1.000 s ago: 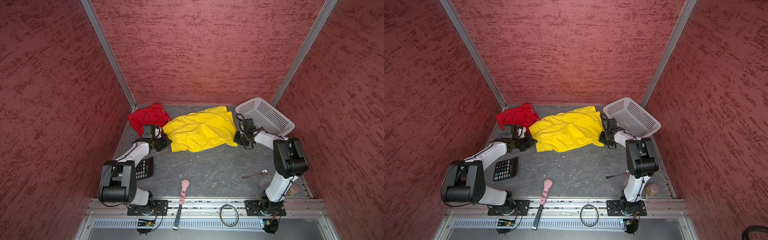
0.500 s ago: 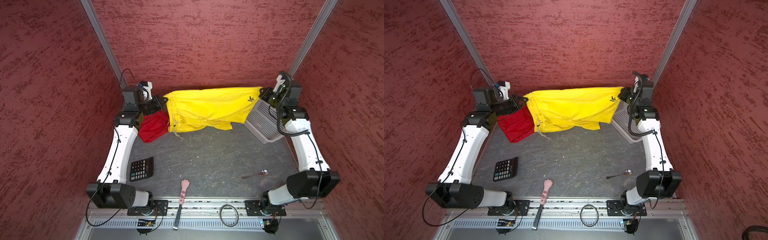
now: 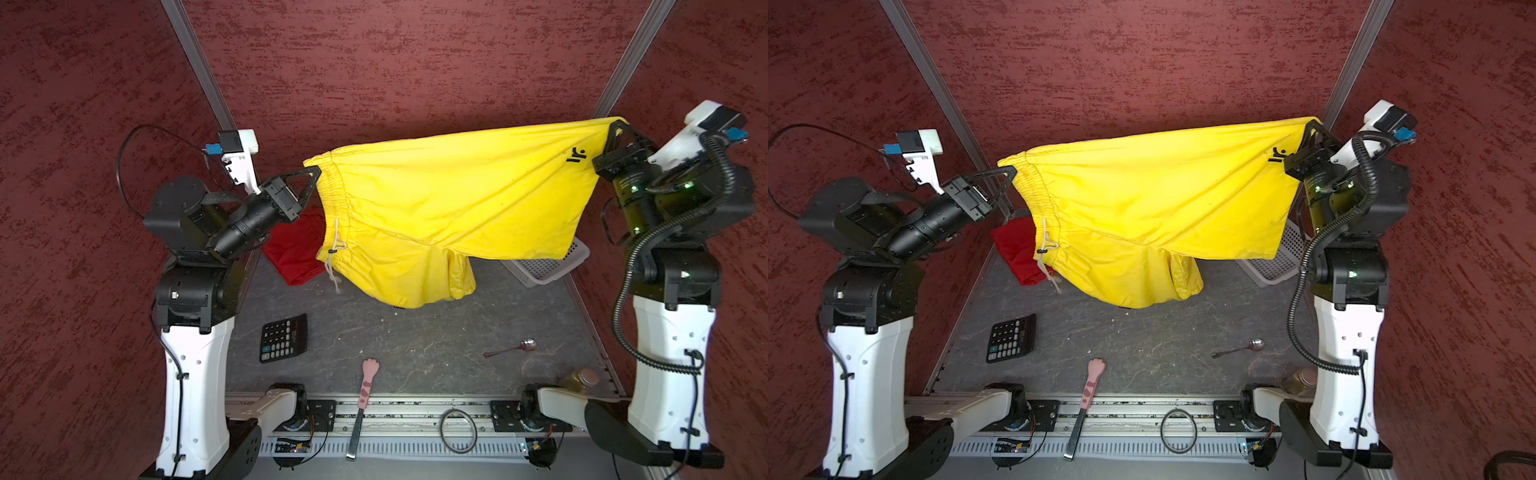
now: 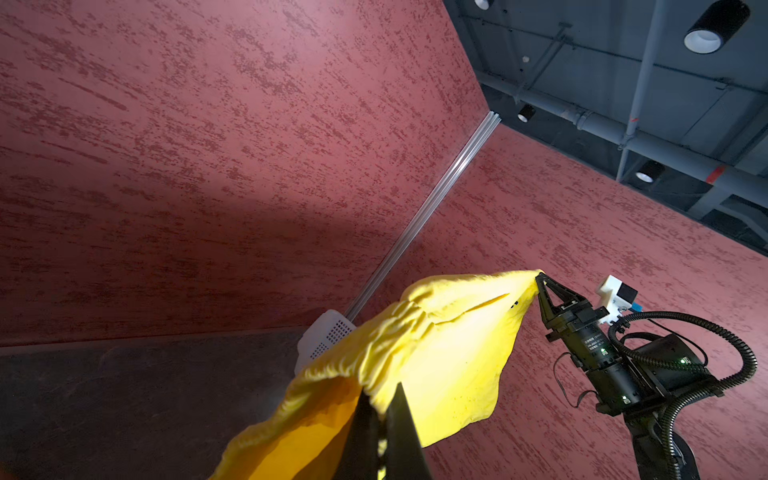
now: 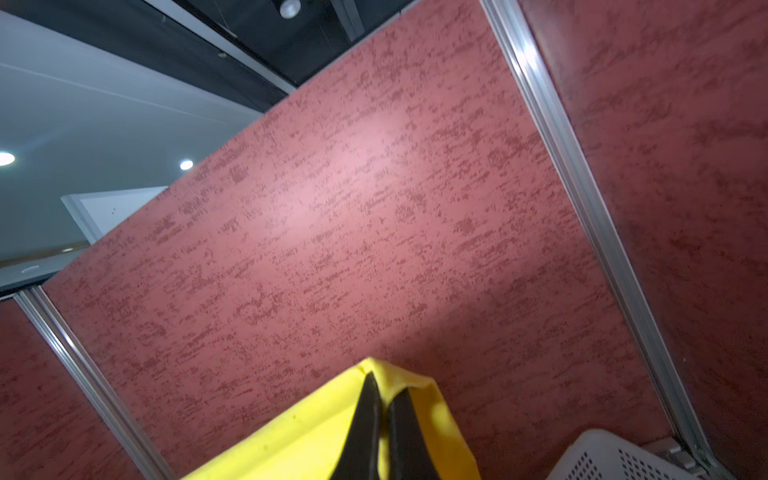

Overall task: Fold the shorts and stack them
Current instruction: 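Lift the yellow shorts by the waistband with both grippers and lay them flat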

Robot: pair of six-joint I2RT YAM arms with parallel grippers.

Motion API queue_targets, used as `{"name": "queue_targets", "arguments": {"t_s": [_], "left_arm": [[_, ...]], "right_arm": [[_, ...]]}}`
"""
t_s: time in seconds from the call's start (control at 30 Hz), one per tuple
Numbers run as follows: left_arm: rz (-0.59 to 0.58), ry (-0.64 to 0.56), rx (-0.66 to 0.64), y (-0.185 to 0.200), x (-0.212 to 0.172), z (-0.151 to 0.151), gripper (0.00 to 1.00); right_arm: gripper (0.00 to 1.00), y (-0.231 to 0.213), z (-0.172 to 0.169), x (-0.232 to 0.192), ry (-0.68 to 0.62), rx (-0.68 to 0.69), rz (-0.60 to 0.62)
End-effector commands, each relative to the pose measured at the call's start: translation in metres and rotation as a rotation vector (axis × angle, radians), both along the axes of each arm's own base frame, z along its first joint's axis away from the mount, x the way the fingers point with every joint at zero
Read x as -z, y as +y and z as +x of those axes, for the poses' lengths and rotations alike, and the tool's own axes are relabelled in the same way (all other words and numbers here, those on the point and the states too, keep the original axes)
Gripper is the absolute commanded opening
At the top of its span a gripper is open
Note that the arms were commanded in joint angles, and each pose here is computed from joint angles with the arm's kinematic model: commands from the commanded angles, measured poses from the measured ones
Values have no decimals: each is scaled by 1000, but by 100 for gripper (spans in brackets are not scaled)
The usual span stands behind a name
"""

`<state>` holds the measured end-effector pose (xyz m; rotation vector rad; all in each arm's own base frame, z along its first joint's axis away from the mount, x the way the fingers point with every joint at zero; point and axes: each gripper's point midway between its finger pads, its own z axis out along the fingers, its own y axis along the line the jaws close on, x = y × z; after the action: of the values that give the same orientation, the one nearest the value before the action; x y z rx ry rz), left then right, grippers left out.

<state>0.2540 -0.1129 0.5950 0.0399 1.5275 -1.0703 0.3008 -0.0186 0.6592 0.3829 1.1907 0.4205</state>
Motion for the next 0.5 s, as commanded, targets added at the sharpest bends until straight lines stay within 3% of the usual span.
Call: {"name": "queue_targets", "arguments": {"t_s": [0.0, 0.1, 0.23, 0.33, 0.47], "left_arm": [[-47, -49, -35, 8, -21, -5, 0], [-35, -40, -61, 10, -16, 7, 0], [-25, 60, -102, 17, 21, 47, 0], [-24, 183, -131, 22, 79, 84, 0], [-14, 397, -188, 33, 186, 130, 0]], "right_arm": [[0, -31, 1, -7, 15, 173, 17], [0, -32, 34, 2, 70, 165, 6], [0, -18, 118, 57, 256, 43, 24], [0, 0, 174, 125, 400, -60, 48], [0, 31, 230, 223, 549, -99, 5]]}}
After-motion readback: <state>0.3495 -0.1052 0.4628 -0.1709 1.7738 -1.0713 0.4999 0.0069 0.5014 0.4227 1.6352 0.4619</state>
